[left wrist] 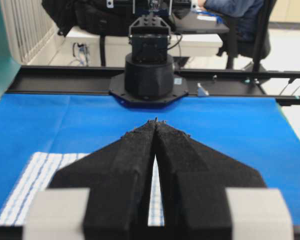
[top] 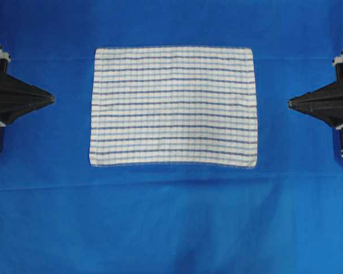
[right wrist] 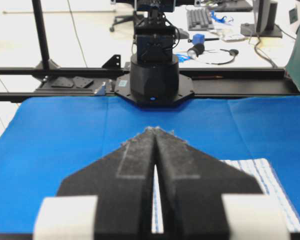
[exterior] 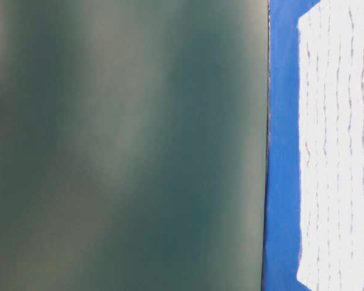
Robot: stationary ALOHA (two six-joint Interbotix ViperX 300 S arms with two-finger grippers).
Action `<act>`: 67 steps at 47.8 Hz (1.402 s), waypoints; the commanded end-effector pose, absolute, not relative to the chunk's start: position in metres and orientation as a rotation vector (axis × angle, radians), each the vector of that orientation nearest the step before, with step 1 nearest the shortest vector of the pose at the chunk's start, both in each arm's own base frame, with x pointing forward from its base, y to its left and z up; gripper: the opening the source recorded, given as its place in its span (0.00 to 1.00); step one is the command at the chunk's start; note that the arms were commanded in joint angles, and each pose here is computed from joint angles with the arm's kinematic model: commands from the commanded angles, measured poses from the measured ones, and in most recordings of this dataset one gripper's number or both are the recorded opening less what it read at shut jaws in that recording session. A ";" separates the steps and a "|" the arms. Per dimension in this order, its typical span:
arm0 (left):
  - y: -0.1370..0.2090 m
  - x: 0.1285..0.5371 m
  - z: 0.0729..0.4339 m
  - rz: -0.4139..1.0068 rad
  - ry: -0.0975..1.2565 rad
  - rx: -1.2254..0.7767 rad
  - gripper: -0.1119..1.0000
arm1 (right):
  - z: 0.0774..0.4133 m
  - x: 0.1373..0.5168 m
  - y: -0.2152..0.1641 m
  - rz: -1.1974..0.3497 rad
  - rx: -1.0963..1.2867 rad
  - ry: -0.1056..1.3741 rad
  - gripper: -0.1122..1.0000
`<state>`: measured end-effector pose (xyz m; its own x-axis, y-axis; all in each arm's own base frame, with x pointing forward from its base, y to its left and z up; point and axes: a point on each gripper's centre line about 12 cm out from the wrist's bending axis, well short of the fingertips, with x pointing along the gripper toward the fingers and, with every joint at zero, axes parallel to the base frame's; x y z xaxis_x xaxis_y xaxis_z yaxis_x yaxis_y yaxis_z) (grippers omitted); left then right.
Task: Fold the blue towel.
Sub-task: 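Move both grippers to the towel's far corners and grasp them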
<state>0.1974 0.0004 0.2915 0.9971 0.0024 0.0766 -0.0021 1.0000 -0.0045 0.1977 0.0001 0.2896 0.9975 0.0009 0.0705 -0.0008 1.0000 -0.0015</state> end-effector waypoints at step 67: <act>0.164 0.253 0.094 0.580 0.559 -0.207 0.87 | 0.113 0.261 -0.174 -0.579 0.255 0.687 0.61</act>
